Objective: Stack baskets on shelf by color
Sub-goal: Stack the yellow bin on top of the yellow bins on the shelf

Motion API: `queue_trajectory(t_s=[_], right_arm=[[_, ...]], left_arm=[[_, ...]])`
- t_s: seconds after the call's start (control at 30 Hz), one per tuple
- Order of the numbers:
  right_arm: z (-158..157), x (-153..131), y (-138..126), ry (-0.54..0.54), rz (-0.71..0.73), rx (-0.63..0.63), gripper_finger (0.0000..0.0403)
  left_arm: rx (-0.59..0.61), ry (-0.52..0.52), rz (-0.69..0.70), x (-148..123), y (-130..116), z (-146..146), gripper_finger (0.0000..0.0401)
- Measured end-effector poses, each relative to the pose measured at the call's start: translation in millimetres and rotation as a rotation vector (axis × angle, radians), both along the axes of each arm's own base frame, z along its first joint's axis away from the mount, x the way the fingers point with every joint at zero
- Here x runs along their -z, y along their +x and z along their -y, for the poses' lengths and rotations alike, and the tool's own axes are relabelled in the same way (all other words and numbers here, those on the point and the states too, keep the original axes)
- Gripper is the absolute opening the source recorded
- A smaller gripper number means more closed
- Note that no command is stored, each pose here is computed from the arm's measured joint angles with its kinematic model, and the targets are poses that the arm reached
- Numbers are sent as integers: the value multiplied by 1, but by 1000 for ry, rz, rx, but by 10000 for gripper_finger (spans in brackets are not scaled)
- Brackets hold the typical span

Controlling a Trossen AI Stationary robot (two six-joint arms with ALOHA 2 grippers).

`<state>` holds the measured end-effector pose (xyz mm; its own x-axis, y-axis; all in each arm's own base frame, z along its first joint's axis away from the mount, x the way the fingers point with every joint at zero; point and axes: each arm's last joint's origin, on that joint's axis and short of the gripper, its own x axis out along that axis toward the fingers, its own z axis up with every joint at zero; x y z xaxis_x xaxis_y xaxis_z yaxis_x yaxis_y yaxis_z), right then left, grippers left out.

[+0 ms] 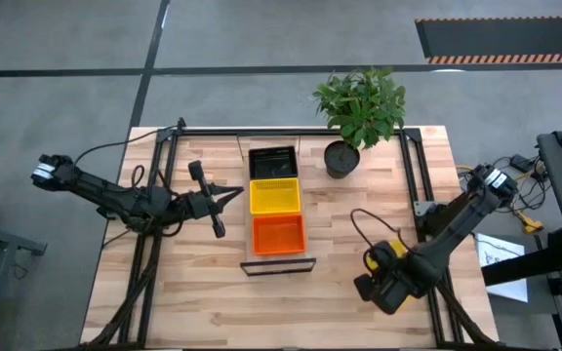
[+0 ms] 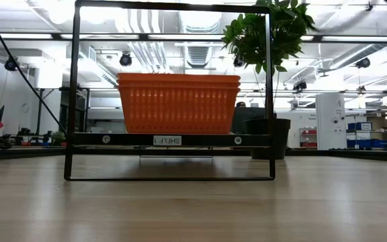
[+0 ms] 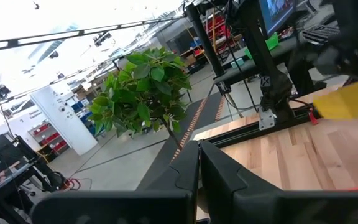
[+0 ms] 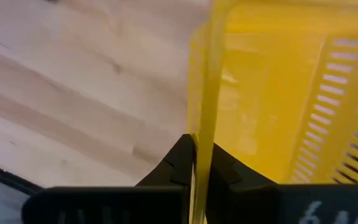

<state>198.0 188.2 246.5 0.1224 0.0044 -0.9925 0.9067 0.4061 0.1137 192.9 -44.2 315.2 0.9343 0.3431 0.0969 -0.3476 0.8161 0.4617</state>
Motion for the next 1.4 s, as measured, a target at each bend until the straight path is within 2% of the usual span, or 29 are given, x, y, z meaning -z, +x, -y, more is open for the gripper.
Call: queue_trajectory(t_s=[0.2, 0.4, 0.67, 0.77, 0.97, 1.17, 1.4], right_arm=[[15, -42, 14, -164, 78, -229, 8], [41, -75, 43, -239, 182, -458, 8], [93, -96, 75, -340, 218, -684, 8], [110, -99, 88, -338, 277, -773, 8], [141, -104, 107, -382, 384, -862, 8], [155, -110, 117, -459, 464, -910, 8], [156, -99, 142, -488, 426, -990, 8]], left_arm=[[5, -35, -8, 1, -1, 0, 0], [17, -124, 33, -4, -12, -4, 0], [35, -204, 24, -3, -22, -6, 0], [33, -204, 5, -1, -23, -6, 0], [35, -219, 0, -1, -25, -7, 0], [38, -218, 5, -2, -27, -7, 0], [38, -216, 2, -2, -27, -7, 0]])
